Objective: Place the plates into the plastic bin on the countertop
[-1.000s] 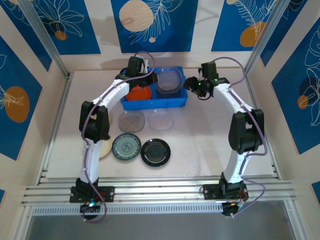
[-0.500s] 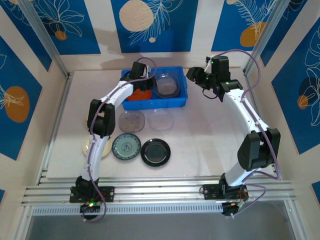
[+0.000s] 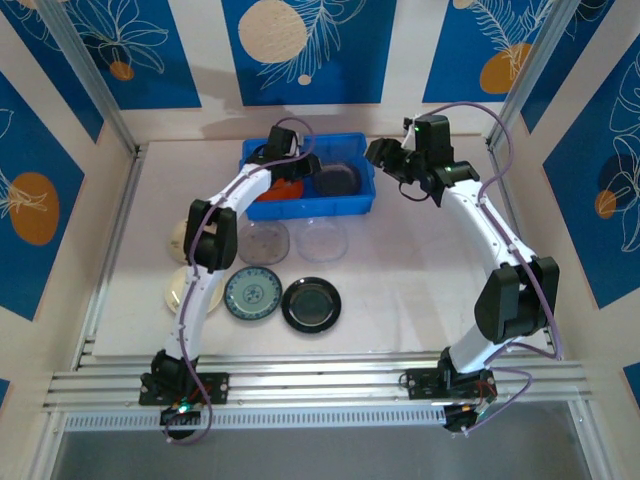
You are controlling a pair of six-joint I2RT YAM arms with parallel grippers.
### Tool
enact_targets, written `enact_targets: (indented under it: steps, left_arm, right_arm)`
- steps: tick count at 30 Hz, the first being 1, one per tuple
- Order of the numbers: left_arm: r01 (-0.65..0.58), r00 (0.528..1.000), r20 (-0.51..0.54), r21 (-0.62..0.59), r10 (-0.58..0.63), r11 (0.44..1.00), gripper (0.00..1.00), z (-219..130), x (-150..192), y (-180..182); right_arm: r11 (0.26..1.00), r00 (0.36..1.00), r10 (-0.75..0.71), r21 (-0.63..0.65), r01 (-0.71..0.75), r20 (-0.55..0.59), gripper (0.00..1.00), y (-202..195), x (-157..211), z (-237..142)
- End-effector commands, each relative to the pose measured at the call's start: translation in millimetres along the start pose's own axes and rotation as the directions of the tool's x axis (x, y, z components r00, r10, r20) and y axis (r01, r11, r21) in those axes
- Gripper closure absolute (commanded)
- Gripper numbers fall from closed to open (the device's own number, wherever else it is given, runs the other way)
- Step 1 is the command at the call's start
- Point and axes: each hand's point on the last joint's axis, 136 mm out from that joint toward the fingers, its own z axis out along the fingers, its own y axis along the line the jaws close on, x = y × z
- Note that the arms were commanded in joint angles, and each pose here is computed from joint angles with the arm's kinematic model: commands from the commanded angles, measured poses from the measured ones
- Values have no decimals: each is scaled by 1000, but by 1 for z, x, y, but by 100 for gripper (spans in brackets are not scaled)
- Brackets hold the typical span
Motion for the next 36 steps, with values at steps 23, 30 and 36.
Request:
enact_targets:
  steps: [23,30,36]
  left_arm:
    - [-204,964,173,-19,204,979,53,-84,-43,-77]
    - [-278,935,227,-15,274,961,53,-158,-16,-106]
    - [-358,923,151,-6,355,934,53,-201,48,-117]
  right_arm:
    - [992,991,-125,-35,124,-51,48,24,22,-7]
    - [979,970,-202,-35,199,-135,48,28,60,-4]
    - [950,934,-302,21,312,-189,48,21,101,1]
